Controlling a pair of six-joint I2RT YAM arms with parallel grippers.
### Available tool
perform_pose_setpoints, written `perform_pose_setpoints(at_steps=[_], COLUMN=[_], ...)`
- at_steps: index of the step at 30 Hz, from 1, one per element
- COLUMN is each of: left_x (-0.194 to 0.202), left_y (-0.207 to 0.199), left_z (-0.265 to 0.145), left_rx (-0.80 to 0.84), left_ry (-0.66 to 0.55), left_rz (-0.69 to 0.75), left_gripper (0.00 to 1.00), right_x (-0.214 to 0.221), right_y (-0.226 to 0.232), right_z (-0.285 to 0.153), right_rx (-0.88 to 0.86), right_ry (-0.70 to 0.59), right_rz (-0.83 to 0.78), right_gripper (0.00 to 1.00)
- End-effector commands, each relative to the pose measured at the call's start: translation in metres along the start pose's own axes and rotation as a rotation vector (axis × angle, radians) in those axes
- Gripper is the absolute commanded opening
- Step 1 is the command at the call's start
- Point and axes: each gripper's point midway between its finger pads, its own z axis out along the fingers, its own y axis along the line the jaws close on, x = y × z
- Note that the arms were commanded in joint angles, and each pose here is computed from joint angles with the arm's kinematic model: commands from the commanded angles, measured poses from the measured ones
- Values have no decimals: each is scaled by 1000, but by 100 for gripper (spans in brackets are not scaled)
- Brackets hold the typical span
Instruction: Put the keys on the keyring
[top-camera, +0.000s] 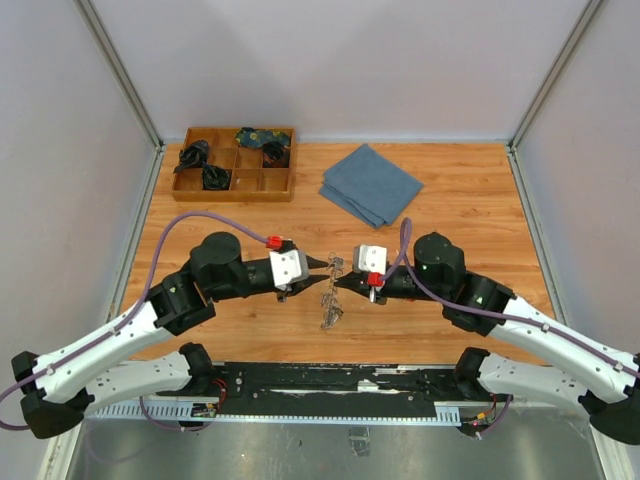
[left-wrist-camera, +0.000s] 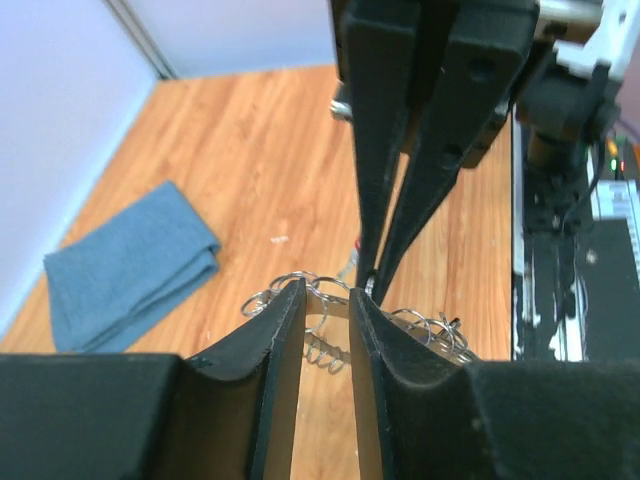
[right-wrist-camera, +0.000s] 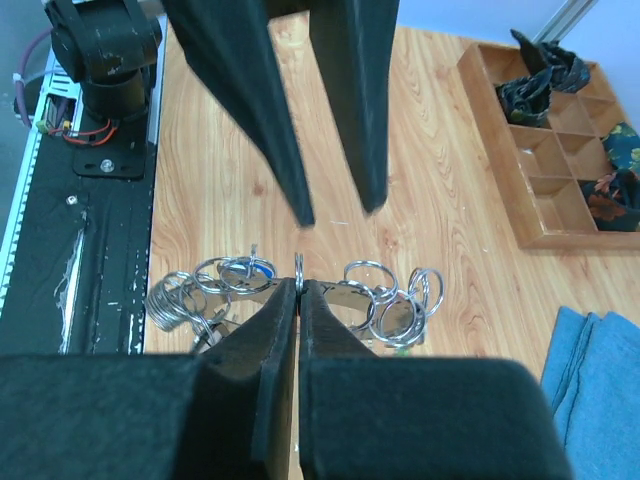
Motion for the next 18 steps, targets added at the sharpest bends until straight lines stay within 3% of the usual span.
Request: perform_pose_setpoints(at_steps=[1, 10, 18], left_x=[-46, -58, -70], left_y=[15, 10, 3], left_z=[-15, -39, -44], left_rx=[-109, -156, -127], left_ry=[-212, -372, -473], left_rz=[-47, -126, -144], left_gripper=[30, 22, 21], right_x=[-38, -74, -98], right_y=[-2, -1, 4], right_z=[-10, -36, -43], right_rx=[48, 120, 97], right_ry=[-186, -449, -615], right_rz=[-23, -64, -1], right_gripper=[0, 0, 0])
